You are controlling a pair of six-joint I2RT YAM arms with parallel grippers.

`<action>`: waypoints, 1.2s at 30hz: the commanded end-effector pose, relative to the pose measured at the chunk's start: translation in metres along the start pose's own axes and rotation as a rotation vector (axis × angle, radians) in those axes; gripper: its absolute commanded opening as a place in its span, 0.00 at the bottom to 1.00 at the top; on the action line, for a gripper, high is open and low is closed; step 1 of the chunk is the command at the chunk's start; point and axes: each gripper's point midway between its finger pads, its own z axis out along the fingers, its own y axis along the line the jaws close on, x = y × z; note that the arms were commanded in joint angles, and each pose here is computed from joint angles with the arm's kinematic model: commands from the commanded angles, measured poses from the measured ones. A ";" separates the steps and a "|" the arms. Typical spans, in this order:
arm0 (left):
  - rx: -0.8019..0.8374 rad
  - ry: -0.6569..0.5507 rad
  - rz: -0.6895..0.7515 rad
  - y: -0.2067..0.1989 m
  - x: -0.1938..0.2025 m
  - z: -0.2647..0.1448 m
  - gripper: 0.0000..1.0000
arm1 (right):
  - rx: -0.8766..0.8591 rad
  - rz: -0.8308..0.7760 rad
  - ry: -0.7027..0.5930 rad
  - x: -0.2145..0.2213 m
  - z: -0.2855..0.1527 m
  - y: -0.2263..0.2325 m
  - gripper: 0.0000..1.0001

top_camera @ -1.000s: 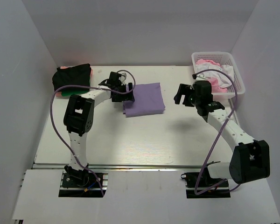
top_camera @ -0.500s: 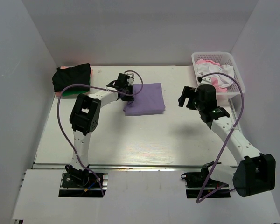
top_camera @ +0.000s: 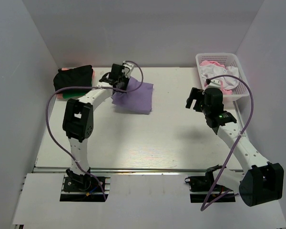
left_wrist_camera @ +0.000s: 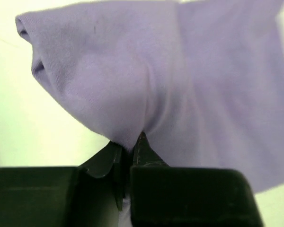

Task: Fold and stack the t-shirts
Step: Put the neatly folded tshirt into the corner of the board with the left arm

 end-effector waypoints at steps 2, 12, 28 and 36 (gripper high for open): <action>-0.050 -0.195 0.177 0.039 -0.091 -0.076 0.00 | 0.033 -0.019 -0.024 -0.003 0.004 -0.007 0.90; -0.143 -0.248 0.335 0.113 -0.140 -0.129 0.00 | 0.047 -0.028 0.009 -0.001 0.010 -0.007 0.90; -0.364 -0.381 0.333 0.230 -0.174 -0.191 0.00 | -0.009 -0.015 0.071 -0.001 0.017 0.009 0.90; -0.387 -0.418 0.259 0.275 -0.167 -0.206 0.00 | -0.074 -0.007 0.100 -0.002 0.022 0.024 0.90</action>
